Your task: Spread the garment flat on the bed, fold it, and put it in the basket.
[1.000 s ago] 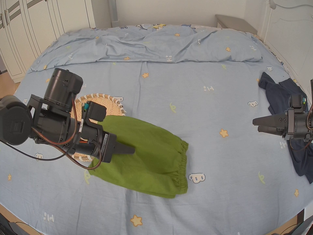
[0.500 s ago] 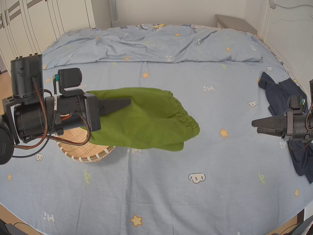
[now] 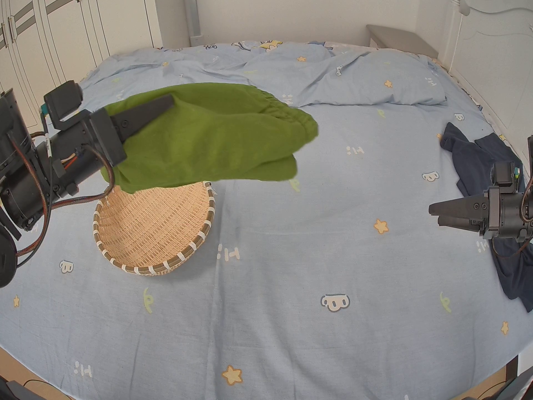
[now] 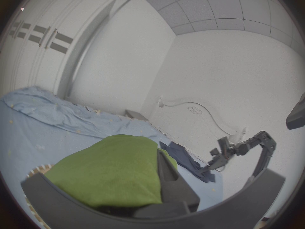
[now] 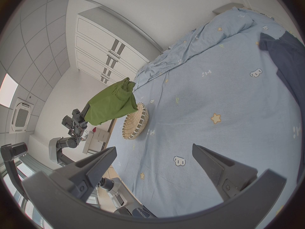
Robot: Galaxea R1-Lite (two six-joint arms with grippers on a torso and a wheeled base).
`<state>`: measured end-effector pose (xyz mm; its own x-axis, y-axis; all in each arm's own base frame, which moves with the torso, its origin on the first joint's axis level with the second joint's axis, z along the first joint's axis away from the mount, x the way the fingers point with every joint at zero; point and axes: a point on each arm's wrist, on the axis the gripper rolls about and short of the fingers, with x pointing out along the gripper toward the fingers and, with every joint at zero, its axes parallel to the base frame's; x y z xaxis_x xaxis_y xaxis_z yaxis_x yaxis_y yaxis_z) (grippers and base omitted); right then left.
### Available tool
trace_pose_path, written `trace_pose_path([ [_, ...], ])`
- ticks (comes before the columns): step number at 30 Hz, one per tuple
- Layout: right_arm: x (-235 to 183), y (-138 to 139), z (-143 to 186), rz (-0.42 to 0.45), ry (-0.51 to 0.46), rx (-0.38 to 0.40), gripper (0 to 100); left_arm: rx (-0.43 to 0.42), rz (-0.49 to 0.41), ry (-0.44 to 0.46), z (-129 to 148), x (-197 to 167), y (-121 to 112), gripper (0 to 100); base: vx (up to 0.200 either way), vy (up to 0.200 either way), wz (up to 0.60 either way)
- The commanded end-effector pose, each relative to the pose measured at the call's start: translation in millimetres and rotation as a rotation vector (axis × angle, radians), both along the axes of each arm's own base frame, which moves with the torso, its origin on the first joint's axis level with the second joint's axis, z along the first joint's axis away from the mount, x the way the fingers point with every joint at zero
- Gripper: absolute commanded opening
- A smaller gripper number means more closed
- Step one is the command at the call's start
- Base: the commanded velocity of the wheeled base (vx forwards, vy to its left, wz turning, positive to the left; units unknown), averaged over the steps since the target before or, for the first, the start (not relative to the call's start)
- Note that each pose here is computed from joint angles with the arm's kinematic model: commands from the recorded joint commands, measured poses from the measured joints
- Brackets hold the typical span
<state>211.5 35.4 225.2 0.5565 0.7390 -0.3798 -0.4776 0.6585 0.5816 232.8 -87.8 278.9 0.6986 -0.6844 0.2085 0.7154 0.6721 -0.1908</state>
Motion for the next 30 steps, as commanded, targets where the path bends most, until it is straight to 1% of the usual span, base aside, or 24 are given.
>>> trace_pose_path([
  [1, 0, 0, 1, 0.0, -0.007, 0.001, 100, -0.002, 0.142, -0.023, -6, 18, 34, 0, 0.0, 0.0, 0.0],
  [4, 0, -1, 1, -0.004, -0.01, 0.001, 100, 0.007, 0.218, 0.004, -13, 35, 52, 0, 0.0, 0.0, 0.0],
  [7, -1, -1, 1, -0.003, -0.012, 0.001, 100, 0.018, 0.25, 0.031, -22, 48, 60, 0, 0.0, 0.0, 0.0],
  [8, -1, -1, 2, -0.003, -0.013, 0.002, 100, 0.026, 0.273, 0.058, -31, 60, 66, 0, 0.0, 0.0, 0.0],
  [11, -2, -1, 2, -0.001, -0.016, 0.002, 100, 0.037, 0.289, 0.122, -54, 80, 70, 0, 0.0, 0.0, 0.0],
  [13, -3, -1, 3, -0.001, -0.018, 0.002, 100, 0.038, 0.29, 0.145, -63, 86, 70, 0, 0.0, 0.0, 0.0],
  [14, -3, 0, 3, 0.0, -0.019, 0.002, 100, 0.04, 0.296, 0.164, -73, 92, 70, 0, 0.0, 0.0, 0.0],
  [18, -4, 0, 3, 0.001, -0.019, 0.003, 100, 0.043, 0.306, 0.228, -92, 94, 73, 0, 0.0, 0.0, 0.0],
  [19, -5, -1, 4, 0.001, -0.024, 0.003, 100, 0.04, 0.313, 0.26, -97, 92, 76, 0, 0.0, 0.0, 0.0],
  [22, -9, -1, 8, 0.004, -0.042, 0.006, 100, 0.007, 0.313, 0.326, -107, 86, 77, 0, 0.0, 0.0, 0.0],
  [23, -10, 0, 9, 0.007, -0.047, 0.007, 100, -0.026, 0.31, 0.389, -113, 83, 77, 0, 0.0, 0.0, 0.0],
  [25, -10, 0, 8, 0.009, -0.042, 0.007, 100, -0.06, 0.309, 0.469, -118, 79, 77, 0, 0.0, 0.0, 0.0],
  [26, -11, 0, 7, 0.01, -0.042, 0.007, 100, -0.071, 0.312, 0.499, -118, 76, 78, 0, 0.0, 0.0, 0.0],
  [27, -11, 0, 7, 0.01, -0.042, 0.007, 100, -0.071, 0.312, 0.499, -118, 76, 78, 0, 0.0, 0.0, 0.0],
  [28, -11, 0, 7, 0.012, -0.042, 0.007, 100, -0.081, 0.321, 0.545, -117, 73, 81, 0, 0.0, 0.0, 0.0],
  [29, -11, 0, 7, 0.012, -0.042, 0.007, 100, -0.08, 0.321, 0.547, -117, 73, 81, 0, 0.0, 0.0, 0.0],
  [30, -12, 3, 7, 0.021, -0.042, 0.006, 100, -0.075, 0.329, 0.591, -117, 73, 82, 0, 0.0, 0.0, 0.0],
])
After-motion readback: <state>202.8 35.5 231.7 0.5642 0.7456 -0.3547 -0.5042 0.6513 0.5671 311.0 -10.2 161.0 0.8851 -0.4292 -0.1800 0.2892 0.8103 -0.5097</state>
